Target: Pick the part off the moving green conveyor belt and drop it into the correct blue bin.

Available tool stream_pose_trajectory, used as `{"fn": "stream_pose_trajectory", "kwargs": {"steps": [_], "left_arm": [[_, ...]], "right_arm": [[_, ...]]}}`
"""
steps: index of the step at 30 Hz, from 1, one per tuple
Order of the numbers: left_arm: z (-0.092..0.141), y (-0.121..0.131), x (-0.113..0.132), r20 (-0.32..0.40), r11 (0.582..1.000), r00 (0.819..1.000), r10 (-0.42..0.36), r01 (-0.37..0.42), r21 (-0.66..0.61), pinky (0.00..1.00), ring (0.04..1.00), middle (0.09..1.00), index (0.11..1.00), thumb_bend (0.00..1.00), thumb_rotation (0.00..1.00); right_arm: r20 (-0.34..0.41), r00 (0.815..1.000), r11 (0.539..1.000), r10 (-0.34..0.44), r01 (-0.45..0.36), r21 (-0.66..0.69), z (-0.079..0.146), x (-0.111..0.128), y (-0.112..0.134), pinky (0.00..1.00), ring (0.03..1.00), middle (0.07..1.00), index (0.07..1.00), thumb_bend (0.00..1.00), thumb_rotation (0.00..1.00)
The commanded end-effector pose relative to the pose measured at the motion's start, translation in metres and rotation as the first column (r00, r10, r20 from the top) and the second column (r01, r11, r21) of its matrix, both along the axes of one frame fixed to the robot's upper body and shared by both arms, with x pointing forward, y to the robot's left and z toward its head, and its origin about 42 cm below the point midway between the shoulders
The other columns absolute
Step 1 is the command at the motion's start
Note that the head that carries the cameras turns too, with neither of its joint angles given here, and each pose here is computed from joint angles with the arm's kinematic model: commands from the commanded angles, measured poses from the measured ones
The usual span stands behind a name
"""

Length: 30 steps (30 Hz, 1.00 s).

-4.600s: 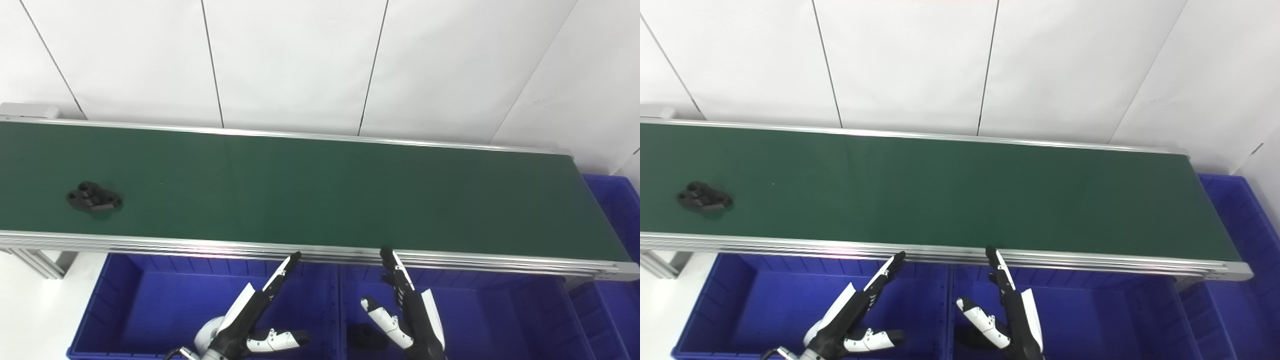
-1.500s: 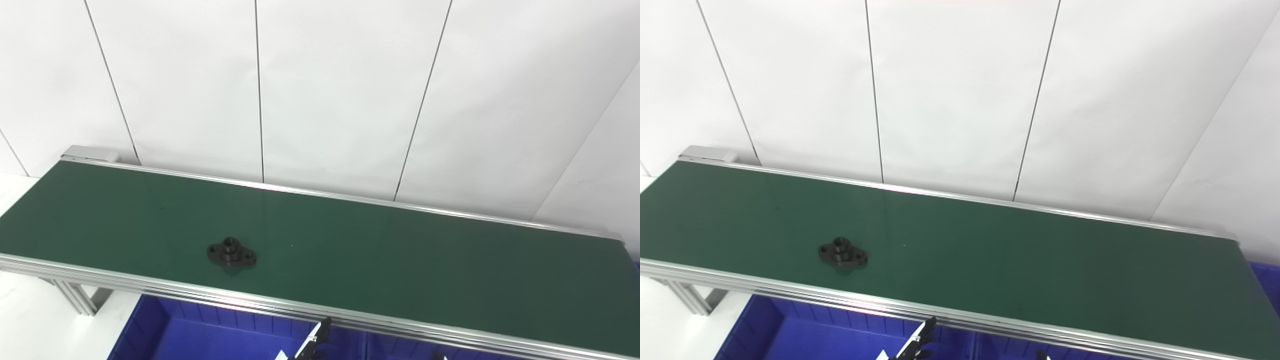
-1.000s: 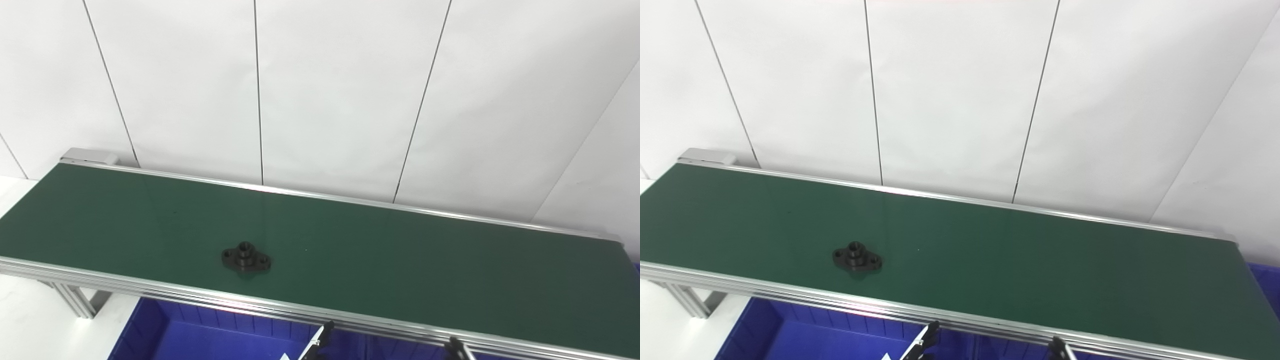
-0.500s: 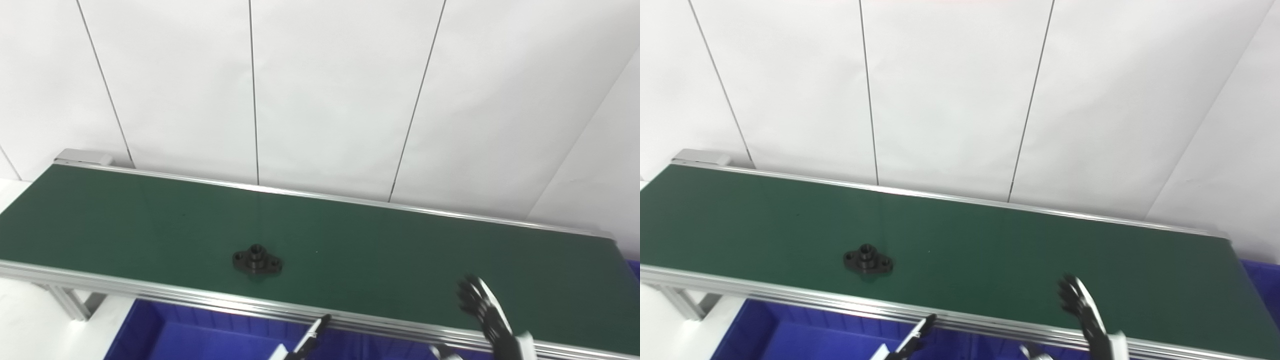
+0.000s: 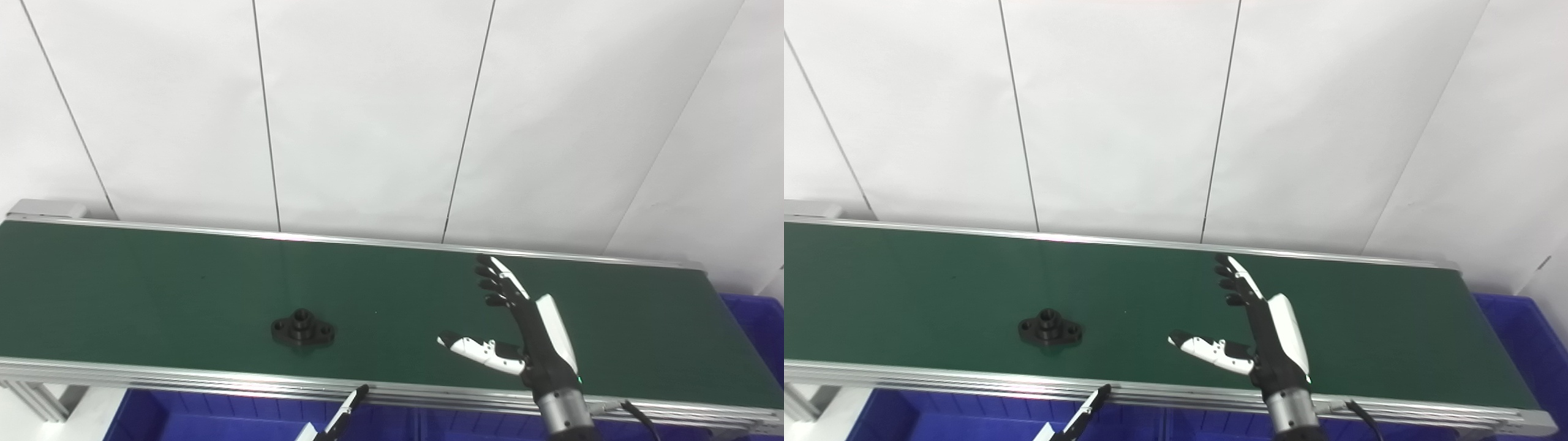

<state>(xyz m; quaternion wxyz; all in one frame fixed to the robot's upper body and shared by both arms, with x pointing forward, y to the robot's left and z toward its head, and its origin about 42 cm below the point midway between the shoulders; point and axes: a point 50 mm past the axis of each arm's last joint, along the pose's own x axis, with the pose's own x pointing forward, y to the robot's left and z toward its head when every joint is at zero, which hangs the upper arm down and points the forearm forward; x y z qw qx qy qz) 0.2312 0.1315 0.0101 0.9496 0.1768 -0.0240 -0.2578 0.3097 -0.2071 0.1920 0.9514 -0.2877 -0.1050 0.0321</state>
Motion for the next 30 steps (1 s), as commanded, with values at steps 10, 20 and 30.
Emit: {"fn": "stream_pose_trajectory", "kwargs": {"steps": [10, 20, 30], "left_arm": [[0.015, -0.004, 0.004, 0.072, 1.000, 0.997, -0.011, 0.010, 0.015, 0.99, 1.000, 1.000, 1.000, 0.76, 1.00], [0.019, -0.006, -0.015, 0.061, 0.999, 0.998, -0.033, 0.033, 0.003, 0.98, 1.000, 1.000, 1.000, 0.76, 1.00], [0.023, -0.004, -0.031, 0.071, 0.999, 0.997, -0.003, 0.007, -0.054, 1.00, 1.000, 1.000, 1.000, 0.73, 1.00]], "right_arm": [[0.000, 0.998, 0.990, 0.060, -0.060, -0.130, 0.036, 0.049, 0.023, 0.71, 0.790, 0.828, 0.871, 0.82, 0.41], [-0.069, 0.990, 0.945, 0.123, -0.138, -0.296, 0.036, 0.098, 0.054, 0.66, 0.764, 0.818, 0.855, 0.85, 0.48], [-0.147, 0.979, 0.918, 0.138, -0.182, -0.353, 0.029, 0.118, 0.077, 0.68, 0.805, 0.859, 0.856, 0.85, 0.44]]}}
